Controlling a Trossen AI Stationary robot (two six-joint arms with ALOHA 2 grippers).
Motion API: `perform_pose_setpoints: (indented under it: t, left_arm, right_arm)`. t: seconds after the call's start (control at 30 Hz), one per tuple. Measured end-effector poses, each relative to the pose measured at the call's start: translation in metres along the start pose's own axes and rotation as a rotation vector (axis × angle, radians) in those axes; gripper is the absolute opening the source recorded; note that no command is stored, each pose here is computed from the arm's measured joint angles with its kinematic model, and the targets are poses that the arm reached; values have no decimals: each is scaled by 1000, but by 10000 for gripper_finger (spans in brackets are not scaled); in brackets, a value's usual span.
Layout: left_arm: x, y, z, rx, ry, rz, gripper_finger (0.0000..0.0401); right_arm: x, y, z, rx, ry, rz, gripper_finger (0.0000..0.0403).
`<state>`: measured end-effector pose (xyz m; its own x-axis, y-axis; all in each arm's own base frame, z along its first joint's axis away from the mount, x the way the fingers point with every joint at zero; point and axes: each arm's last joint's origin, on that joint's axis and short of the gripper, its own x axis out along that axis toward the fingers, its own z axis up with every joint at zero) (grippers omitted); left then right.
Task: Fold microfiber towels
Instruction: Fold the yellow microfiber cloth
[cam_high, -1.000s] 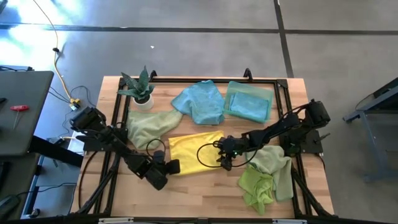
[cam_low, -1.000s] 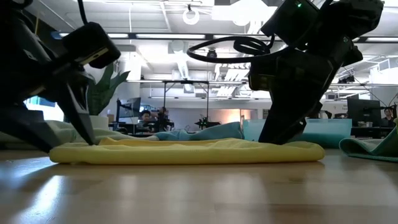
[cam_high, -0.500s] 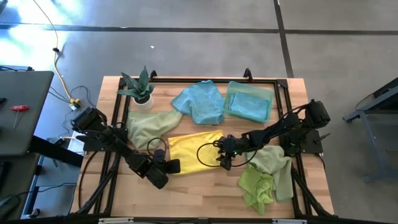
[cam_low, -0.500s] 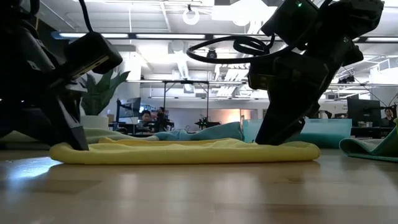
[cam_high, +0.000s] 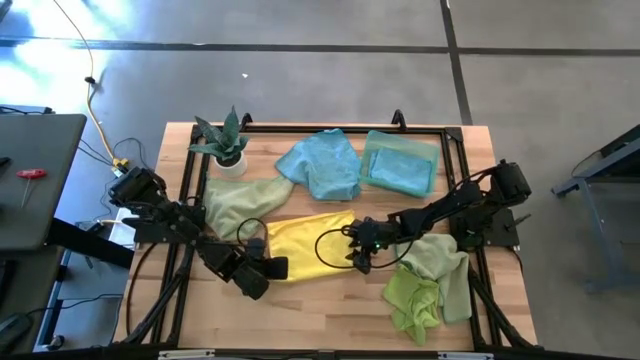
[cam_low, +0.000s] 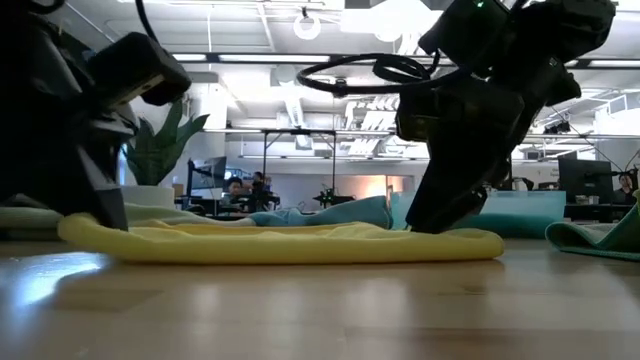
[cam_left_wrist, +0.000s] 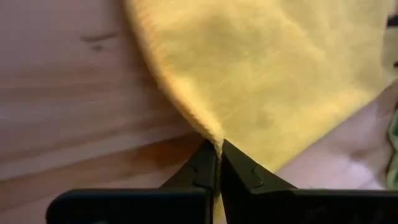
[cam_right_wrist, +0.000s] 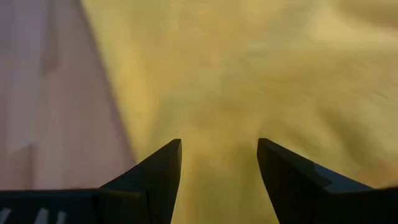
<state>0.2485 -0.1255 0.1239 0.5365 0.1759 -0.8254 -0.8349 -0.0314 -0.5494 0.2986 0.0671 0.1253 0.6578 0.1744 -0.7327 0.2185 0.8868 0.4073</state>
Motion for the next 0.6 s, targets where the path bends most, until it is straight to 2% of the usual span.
perform_pose_setpoints:
  t: [0.13,0.27,0.6]
  left_arm:
    - [-1,-7,4,8,9,-32,1]
    - [-4,-19,10,25,0,-118,1]
    - [1,-46,36,88,-33,-245,0]
  right_arm:
    - [-2,15,16,-76,-23,83,203]
    - [-4,22,27,-153,-52,55,203]
    - [-6,19,36,-56,-63,31,203]
